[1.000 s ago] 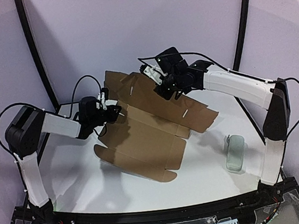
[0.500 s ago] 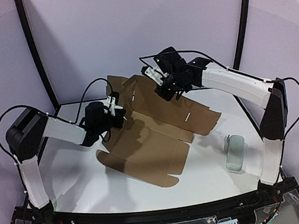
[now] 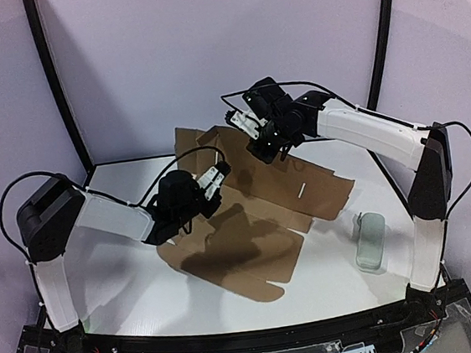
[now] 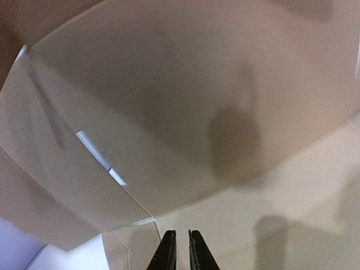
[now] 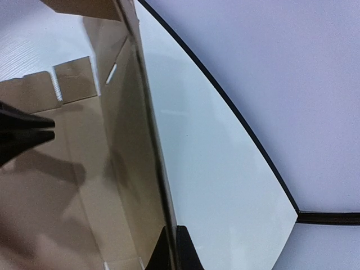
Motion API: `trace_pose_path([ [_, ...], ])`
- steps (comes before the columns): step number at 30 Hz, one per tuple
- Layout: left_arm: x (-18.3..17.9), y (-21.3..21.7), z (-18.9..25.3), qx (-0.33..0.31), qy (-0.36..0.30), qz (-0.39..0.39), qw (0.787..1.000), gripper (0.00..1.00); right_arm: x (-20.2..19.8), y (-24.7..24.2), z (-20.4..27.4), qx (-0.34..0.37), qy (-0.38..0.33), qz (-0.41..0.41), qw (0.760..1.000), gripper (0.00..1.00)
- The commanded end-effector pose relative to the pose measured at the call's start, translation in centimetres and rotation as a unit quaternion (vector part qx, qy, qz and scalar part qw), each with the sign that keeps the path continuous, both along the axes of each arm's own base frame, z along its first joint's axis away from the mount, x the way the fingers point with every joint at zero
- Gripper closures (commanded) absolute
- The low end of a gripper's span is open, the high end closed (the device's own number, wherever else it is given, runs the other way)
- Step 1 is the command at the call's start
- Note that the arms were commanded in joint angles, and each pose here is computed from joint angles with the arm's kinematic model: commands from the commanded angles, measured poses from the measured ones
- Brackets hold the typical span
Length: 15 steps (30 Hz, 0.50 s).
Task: Fold the paper box
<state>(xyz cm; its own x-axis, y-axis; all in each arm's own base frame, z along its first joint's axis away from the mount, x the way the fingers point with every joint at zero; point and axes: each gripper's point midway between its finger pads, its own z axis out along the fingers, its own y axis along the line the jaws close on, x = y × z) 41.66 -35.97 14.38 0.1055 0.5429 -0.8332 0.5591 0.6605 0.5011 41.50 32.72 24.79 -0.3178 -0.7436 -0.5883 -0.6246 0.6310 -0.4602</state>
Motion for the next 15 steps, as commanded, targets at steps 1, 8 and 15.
trace_pose_path([
  [1, 0.2, -0.6, 0.7, 0.036, -0.035, 0.014, 0.999, 0.89, 0.7, 1.3, 0.0, 0.039, -0.003, -0.004, 0.999, 1.0],
  [8, 1.1, 1.8, 3.9, -0.061, -0.02, 0.092, 0.994, 0.75, 0.7, 0.9, -0.2, 0.035, -0.004, -0.002, 0.999, 1.0],
  [15, 1.0, 7.7, 9.0, -0.22, 0.052, 0.103, 0.969, 0.03, 1.0, 0.2, -0.4, 0.036, 0.003, 0.01, 0.999, 1.0],
])
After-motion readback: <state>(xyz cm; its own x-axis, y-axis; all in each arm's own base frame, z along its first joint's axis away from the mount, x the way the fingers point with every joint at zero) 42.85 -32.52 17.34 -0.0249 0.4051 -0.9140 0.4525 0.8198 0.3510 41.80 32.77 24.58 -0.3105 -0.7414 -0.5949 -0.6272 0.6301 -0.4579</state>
